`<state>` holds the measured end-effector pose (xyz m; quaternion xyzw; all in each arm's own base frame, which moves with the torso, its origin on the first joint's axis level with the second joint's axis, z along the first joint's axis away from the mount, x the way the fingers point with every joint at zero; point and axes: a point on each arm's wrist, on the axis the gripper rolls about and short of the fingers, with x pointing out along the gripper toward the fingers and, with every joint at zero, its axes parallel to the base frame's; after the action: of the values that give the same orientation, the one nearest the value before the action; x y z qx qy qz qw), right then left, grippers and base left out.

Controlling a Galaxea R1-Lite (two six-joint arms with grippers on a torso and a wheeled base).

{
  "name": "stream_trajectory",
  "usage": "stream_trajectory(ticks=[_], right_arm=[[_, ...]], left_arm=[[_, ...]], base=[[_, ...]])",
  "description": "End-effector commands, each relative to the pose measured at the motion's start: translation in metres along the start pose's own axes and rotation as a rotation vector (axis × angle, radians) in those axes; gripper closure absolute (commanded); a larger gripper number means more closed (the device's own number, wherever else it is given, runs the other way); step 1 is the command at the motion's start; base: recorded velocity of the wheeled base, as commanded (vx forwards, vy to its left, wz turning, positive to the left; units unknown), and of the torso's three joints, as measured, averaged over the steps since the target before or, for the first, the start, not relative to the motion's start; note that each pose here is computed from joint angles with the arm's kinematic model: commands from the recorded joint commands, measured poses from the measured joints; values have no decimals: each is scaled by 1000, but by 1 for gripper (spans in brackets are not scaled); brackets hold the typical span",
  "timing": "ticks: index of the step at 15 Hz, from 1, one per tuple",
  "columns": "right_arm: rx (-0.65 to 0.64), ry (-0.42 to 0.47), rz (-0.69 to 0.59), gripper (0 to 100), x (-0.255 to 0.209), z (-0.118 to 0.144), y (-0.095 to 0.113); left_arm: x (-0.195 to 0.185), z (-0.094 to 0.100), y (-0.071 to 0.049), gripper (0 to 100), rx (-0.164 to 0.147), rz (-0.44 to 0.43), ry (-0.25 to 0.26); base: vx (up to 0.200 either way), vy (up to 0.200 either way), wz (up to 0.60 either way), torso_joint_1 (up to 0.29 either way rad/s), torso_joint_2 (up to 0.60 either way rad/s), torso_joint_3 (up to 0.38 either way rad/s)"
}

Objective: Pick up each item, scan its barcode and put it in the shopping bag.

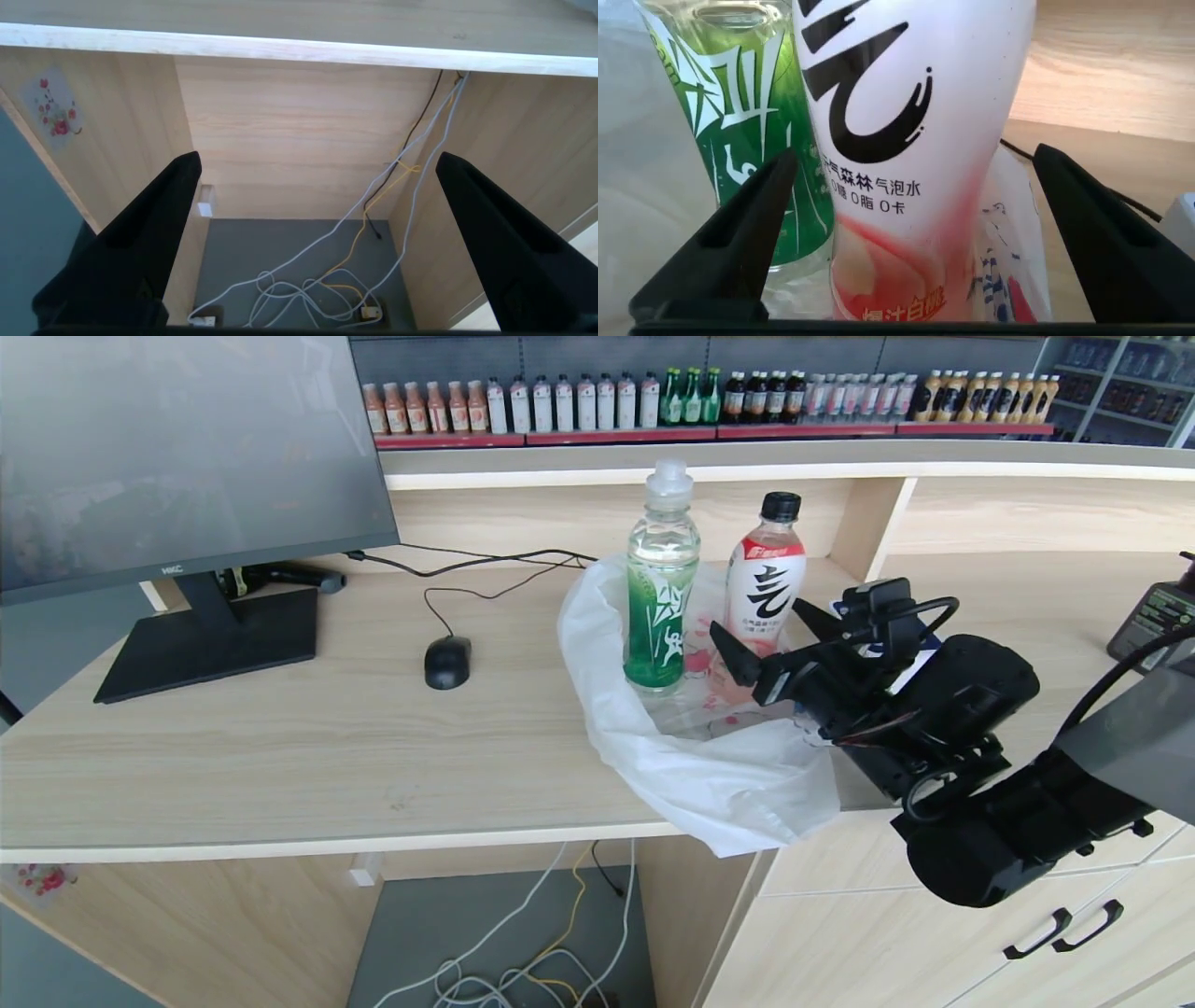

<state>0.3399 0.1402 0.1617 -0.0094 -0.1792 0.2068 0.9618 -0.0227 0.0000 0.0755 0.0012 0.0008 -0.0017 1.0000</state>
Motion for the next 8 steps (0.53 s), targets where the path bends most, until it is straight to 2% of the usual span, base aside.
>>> stream_trajectory(ticks=[1, 5, 8], right_arm=[[-1, -23, -2, 0, -19, 26, -1], [4, 5, -2, 0, -53, 45, -1], [8, 23, -2, 0, -66, 48, 0]], left_arm=[[0, 0, 0, 0, -1, 0, 0], [0, 0, 0, 0, -1, 0, 0], [0, 0, 0, 0, -1, 0, 0]], base=[[0, 0, 0, 0, 0, 0], [0, 0, 0, 0, 0, 0], [-200, 0, 0, 6, 2, 2]])
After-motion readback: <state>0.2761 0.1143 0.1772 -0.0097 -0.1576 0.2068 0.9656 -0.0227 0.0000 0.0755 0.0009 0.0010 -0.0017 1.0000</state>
